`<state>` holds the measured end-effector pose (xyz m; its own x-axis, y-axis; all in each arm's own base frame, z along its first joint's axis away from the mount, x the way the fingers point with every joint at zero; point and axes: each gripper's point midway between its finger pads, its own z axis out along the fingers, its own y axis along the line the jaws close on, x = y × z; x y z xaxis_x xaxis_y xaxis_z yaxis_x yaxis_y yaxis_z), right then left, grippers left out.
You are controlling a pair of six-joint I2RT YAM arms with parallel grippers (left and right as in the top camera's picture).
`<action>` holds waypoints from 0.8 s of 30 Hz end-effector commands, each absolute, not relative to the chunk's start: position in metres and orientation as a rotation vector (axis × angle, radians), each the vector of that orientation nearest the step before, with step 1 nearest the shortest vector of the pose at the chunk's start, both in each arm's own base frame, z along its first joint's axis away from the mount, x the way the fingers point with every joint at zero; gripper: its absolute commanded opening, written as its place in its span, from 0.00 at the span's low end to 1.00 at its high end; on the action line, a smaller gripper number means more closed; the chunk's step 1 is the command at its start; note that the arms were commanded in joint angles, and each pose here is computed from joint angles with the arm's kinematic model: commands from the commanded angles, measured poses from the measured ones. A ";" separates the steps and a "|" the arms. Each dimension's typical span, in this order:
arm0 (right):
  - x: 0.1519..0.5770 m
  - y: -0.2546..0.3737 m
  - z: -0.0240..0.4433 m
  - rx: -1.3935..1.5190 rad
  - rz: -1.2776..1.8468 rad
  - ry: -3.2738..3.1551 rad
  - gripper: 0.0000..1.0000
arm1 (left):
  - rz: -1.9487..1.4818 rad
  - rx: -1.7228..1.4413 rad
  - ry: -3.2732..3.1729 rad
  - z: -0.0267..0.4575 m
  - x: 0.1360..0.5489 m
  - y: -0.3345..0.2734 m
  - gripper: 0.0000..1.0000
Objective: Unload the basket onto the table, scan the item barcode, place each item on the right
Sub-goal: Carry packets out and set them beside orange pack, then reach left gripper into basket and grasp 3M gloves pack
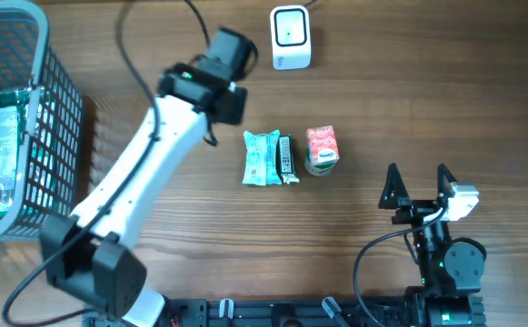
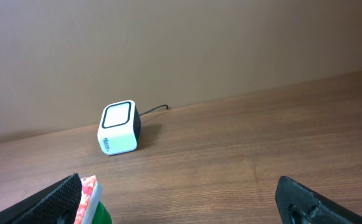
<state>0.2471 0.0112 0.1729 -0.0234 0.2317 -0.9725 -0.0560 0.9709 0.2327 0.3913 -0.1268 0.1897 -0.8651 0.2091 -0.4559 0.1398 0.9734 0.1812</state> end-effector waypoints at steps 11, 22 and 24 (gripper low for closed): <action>0.247 0.013 0.175 0.136 0.238 1.570 1.00 | 0.722 -0.593 1.760 0.459 0.386 0.156 1.00; 0.247 0.013 0.175 0.136 0.238 1.570 1.00 | 0.525 -0.807 2.246 0.297 0.354 0.307 1.00; 0.247 0.013 0.175 0.136 0.238 1.570 1.00 | 0.422 -0.833 2.333 0.261 0.353 0.318 1.00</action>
<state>0.2471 0.0112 0.1729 -0.0234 0.2317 -0.9725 -0.0560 0.9709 0.2327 0.3432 0.3081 0.3184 -0.5493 -0.3775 -0.7455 -0.7281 0.6541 0.2052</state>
